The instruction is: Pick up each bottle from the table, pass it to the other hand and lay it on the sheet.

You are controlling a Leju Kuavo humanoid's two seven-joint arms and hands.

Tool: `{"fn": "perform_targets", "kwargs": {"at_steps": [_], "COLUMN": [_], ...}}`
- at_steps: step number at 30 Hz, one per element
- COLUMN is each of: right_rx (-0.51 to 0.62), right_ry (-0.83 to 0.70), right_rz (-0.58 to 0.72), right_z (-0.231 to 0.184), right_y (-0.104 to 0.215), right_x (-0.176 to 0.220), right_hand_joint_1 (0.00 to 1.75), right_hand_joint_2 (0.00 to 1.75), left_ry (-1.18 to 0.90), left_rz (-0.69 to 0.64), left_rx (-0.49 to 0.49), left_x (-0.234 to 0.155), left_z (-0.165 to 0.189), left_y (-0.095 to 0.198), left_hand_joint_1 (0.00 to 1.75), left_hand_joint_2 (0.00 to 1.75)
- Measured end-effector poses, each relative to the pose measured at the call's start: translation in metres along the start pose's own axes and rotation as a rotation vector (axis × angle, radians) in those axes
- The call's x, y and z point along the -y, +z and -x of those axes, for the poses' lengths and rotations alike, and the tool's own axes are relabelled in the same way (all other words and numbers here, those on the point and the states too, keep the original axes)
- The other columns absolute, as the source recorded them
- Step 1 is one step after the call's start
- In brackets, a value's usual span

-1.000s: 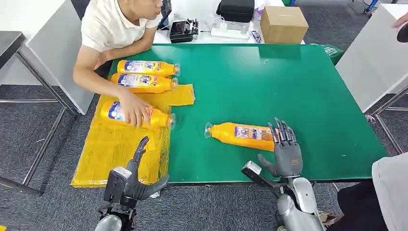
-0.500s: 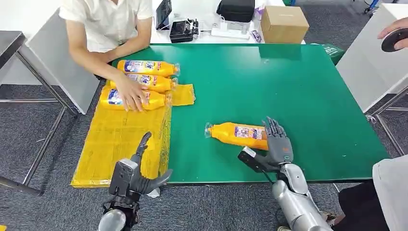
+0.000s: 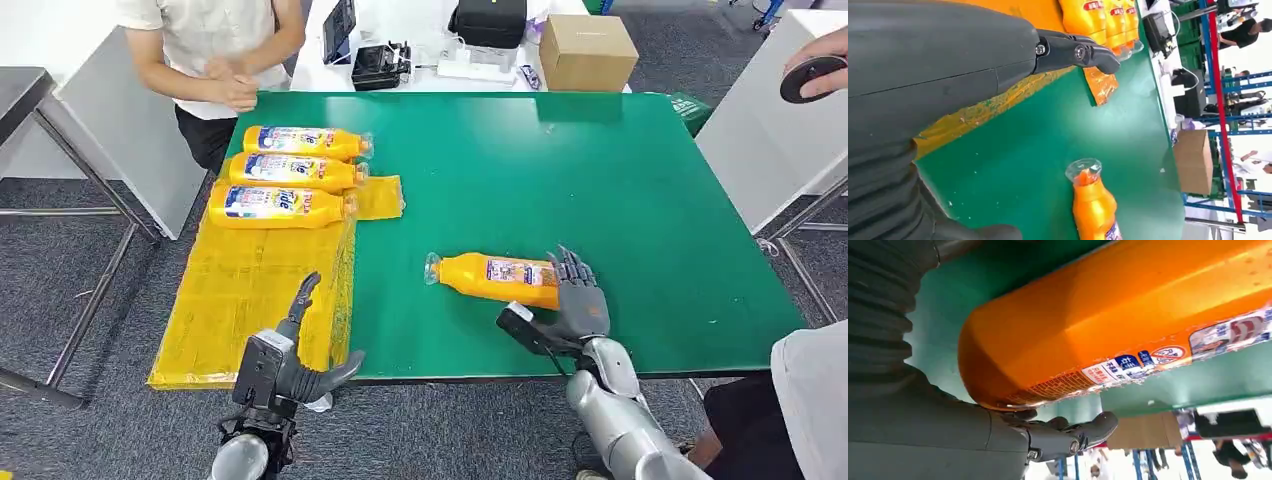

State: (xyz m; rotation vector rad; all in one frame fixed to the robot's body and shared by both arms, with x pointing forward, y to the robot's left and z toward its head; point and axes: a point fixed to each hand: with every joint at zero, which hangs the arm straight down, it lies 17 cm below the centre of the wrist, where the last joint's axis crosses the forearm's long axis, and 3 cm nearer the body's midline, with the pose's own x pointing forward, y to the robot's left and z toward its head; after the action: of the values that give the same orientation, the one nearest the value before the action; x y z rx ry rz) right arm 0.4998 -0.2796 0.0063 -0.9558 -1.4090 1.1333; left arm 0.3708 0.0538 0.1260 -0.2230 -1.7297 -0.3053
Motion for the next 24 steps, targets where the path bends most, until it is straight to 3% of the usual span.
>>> {"fn": "perform_targets", "kwargs": {"at_steps": [1, 2, 12, 13, 14, 24], "right_rx": [-0.023, -0.043, -0.097, -0.103, -0.101, -0.101], "right_ry": [-0.011, -0.015, 0.028, 0.053, 0.067, 0.100], "right_rz": [-0.043, -0.077, -0.121, -0.127, -0.127, -0.170], "right_z": [0.005, 0.009, 0.026, 0.030, 0.031, 0.033], "right_y": [-0.001, -0.003, -0.010, -0.011, -0.012, -0.023], "right_x": [-0.006, -0.010, -0.007, -0.006, -0.005, 0.000], "right_hand_joint_1": [0.89, 0.99, 1.05, 1.61, 1.75, 1.75], "right_hand_joint_2": [1.75, 1.75, 1.75, 1.75, 1.75, 1.75], "left_ry": [0.007, 0.013, 0.059, 0.088, 0.121, 0.227], "left_rz": [0.006, 0.009, 0.038, 0.053, 0.069, 0.114], "left_rx": [0.002, 0.002, -0.002, -0.005, -0.006, -0.010], "left_x": [0.001, 0.002, 0.010, 0.013, 0.017, 0.023], "left_z": [-0.001, -0.002, -0.004, -0.005, -0.006, -0.013], "left_y": [0.000, -0.001, -0.002, -0.001, 0.000, -0.004], "left_hand_joint_1": [0.00, 0.00, 0.00, 0.00, 0.00, 0.00], "left_hand_joint_2": [1.75, 1.75, 1.75, 1.75, 1.75, 1.75]}}
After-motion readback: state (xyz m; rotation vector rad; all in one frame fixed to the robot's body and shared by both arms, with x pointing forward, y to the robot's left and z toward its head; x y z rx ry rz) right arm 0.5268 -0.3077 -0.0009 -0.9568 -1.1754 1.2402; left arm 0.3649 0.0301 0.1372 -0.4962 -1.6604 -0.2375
